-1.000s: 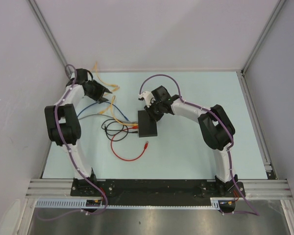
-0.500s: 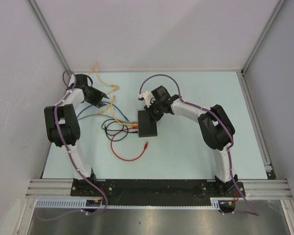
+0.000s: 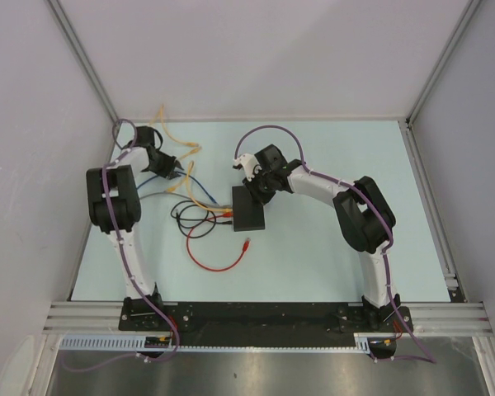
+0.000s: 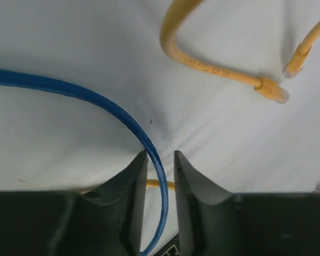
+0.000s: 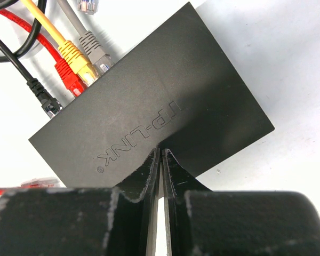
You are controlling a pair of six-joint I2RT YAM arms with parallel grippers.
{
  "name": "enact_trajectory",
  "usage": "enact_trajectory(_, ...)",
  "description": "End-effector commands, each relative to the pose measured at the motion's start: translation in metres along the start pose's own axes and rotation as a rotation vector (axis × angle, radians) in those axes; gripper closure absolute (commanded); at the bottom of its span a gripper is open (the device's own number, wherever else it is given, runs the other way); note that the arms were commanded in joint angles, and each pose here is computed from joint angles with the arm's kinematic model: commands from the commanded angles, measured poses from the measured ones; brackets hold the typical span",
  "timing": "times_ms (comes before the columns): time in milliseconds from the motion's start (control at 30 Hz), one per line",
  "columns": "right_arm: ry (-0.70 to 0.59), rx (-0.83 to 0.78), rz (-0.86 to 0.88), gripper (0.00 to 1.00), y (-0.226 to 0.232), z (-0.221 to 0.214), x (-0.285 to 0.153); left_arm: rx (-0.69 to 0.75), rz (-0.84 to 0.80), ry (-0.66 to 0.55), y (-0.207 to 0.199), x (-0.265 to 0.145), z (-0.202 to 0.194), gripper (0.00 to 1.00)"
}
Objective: Pull the plug from the switch port
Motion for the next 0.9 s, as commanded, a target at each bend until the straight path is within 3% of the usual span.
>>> enact_trajectory(0,0.205,0.054,-0.017,0.9,-0.005,-0.063,0.01,-0.012,-0.017,0.04,0.0,0.005,-0.019,0.77)
enact_trajectory(33,0.206,0.054,-0.016,0.9,-0.005,-0.063,0.011,-0.012,-0.021,0.044,0.0,0.004,-0.021,0.94)
enact_trajectory(67,0.204,0.052,-0.017,0.9,-0.005,-0.062,0.011,-0.01,-0.03,0.042,-0.002,-0.002,-0.021,1.0)
enact_trajectory(300,0.186,0.062,-0.01,0.9,-0.009,-0.057,0.014,0.143,-0.177,-0.053,-0.044,-0.078,-0.001,1.0)
enact_trajectory(433,0.172,0.07,-0.008,0.9,-0.012,-0.054,0.016,0.221,-0.192,-0.113,-0.046,-0.106,0.007,1.0)
enact_trajectory(867,0.153,0.075,0.004,0.9,-0.012,-0.052,0.018,0.489,-0.25,-0.433,-0.099,-0.166,0.069,1.0)
Point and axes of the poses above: each gripper's point midway between its finger pads, its own x axis out along the fingers, its own y axis along the line the jaws close on, z = x × y, the point moved 1 cm from there along -x, back along the fingers, and after that the axes turned 2 degrees about x, right-handed, at the moved point
